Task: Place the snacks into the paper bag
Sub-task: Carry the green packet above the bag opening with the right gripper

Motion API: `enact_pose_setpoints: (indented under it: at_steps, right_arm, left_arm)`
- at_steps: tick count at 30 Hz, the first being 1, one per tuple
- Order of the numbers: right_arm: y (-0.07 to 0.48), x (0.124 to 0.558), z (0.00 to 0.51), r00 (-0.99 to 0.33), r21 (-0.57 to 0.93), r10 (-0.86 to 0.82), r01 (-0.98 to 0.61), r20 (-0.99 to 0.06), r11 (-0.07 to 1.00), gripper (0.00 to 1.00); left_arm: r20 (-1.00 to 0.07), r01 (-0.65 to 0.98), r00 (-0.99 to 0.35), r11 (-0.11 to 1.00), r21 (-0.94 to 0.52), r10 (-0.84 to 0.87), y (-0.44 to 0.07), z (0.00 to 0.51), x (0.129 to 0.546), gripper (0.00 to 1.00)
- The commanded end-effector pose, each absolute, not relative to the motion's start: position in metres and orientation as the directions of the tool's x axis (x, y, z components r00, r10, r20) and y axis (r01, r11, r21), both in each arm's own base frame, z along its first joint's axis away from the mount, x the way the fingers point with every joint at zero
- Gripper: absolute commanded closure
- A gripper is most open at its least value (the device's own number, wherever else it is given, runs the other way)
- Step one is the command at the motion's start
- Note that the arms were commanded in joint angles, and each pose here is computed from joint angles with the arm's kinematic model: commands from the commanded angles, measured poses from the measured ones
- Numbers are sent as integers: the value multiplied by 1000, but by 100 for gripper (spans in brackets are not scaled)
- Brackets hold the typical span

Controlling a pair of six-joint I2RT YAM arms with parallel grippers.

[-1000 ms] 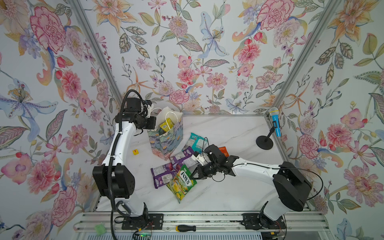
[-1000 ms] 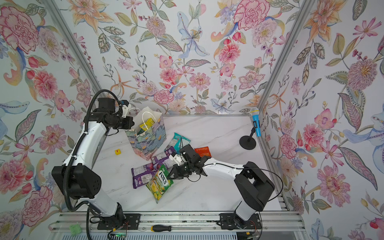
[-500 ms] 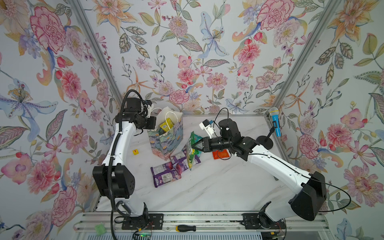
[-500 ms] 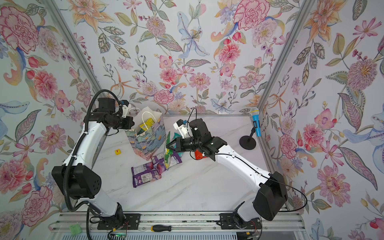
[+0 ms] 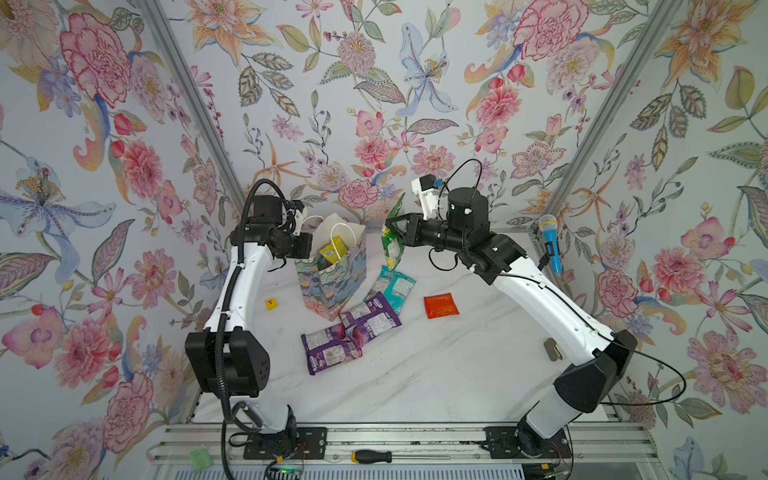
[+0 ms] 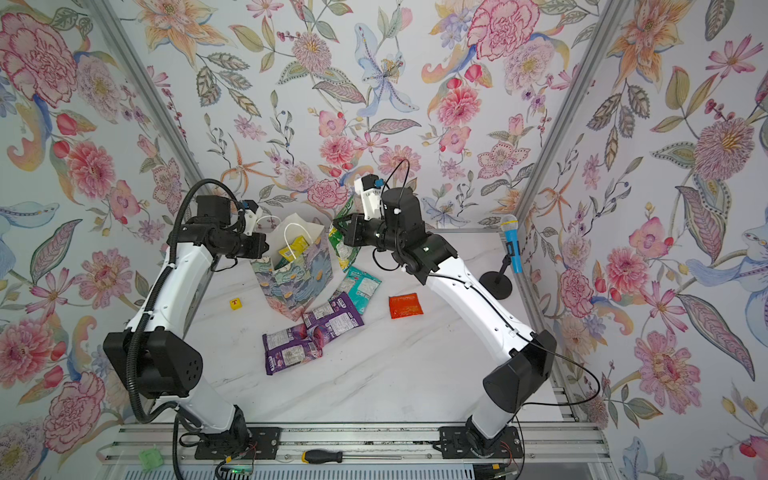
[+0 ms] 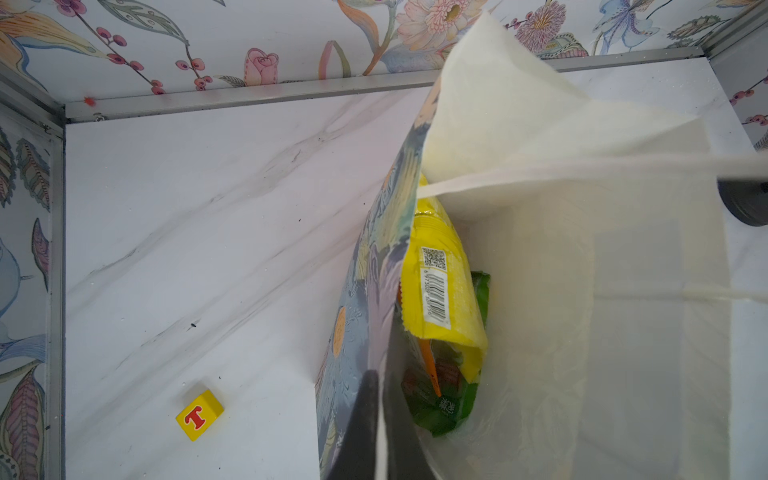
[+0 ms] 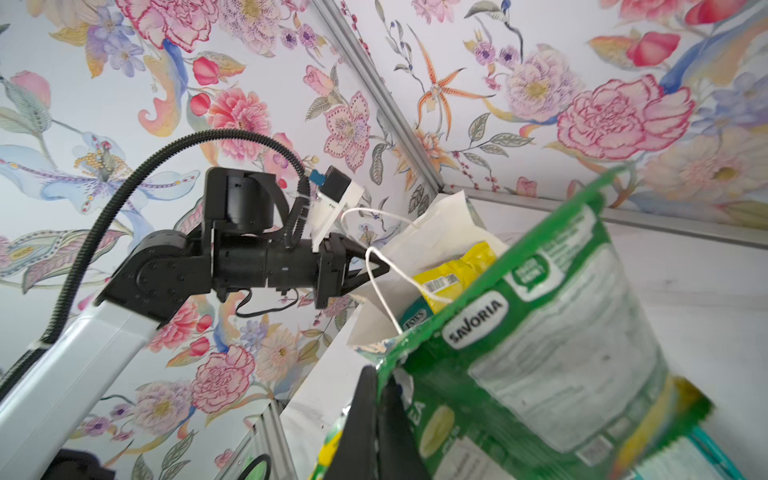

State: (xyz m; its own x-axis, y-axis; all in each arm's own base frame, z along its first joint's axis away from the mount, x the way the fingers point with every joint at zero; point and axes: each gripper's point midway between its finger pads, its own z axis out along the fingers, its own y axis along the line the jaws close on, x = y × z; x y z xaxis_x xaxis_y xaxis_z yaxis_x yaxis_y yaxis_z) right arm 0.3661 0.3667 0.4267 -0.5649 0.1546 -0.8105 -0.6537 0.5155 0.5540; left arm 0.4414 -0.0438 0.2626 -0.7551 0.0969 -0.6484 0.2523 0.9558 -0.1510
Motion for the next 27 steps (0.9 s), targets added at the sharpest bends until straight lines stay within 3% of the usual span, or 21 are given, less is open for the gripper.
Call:
enact_pose_setpoints:
  at_steps: [1,11,19,27]
  right_arm:
    - [366,386,453,-461,478,182,-680,-868,556,100]
    - [380,429,484,-358,422,230,-682,-905,597,100]
    - [397,448,500,-311,420,284,-706,-907,569,100]
    - [422,449,507,-314,454,348,-757,-883,470,100]
  left_arm:
    - [-683,276,-724,948,-158,97,-51,279,435,96]
    - [-688,275,-720,948,-158,94,-51,281,437,93]
    - [-686,274,-721,948,-160,92,-51,281,438,94]
    - [-682,271,-726,949,-160,92,-51,278,438,94]
